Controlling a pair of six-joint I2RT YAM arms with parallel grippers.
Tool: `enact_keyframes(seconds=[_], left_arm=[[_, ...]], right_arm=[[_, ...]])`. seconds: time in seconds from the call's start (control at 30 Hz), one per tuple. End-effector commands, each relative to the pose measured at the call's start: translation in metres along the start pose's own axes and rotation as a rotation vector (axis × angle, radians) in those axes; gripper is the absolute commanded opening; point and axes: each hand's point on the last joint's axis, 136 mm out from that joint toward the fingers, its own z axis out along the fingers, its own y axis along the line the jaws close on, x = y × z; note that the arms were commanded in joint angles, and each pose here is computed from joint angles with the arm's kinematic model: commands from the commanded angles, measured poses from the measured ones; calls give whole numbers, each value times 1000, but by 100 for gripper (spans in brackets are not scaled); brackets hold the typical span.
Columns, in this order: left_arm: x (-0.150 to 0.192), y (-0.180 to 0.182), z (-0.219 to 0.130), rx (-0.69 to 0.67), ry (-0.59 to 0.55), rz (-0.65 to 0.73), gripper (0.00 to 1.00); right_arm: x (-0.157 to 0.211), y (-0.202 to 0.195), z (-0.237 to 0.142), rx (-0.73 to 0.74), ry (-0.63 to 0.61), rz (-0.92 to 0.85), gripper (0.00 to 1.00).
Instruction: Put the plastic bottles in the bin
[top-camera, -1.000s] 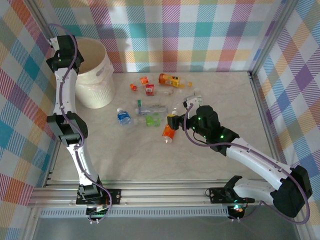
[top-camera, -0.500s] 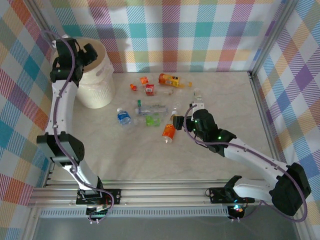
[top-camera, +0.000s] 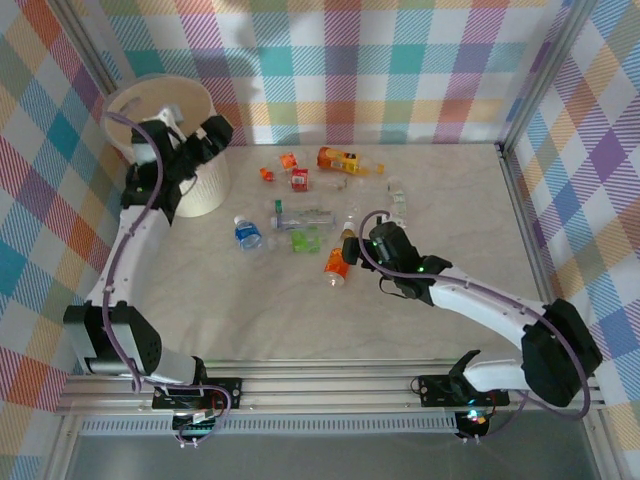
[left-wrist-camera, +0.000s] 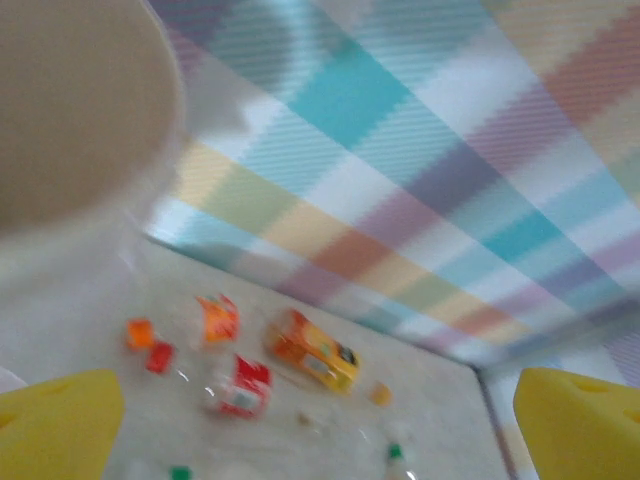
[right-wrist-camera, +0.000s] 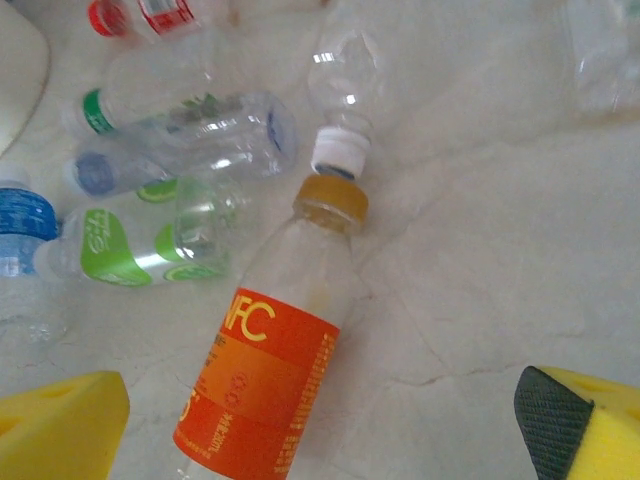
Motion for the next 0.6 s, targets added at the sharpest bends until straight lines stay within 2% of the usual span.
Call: enact_keyframes(seconds=[0.0, 0.23, 0.57], left_arm=[[20, -49, -14, 201, 23, 25, 100], [72, -52, -31, 253, 135, 46, 100], [101, -23, -52, 150, 159, 53, 100]], right_arm=[[19, -1, 10, 3, 64, 83, 100], [30, 3, 29, 36, 116, 74, 100], [48, 15, 52, 131, 148, 8, 100]])
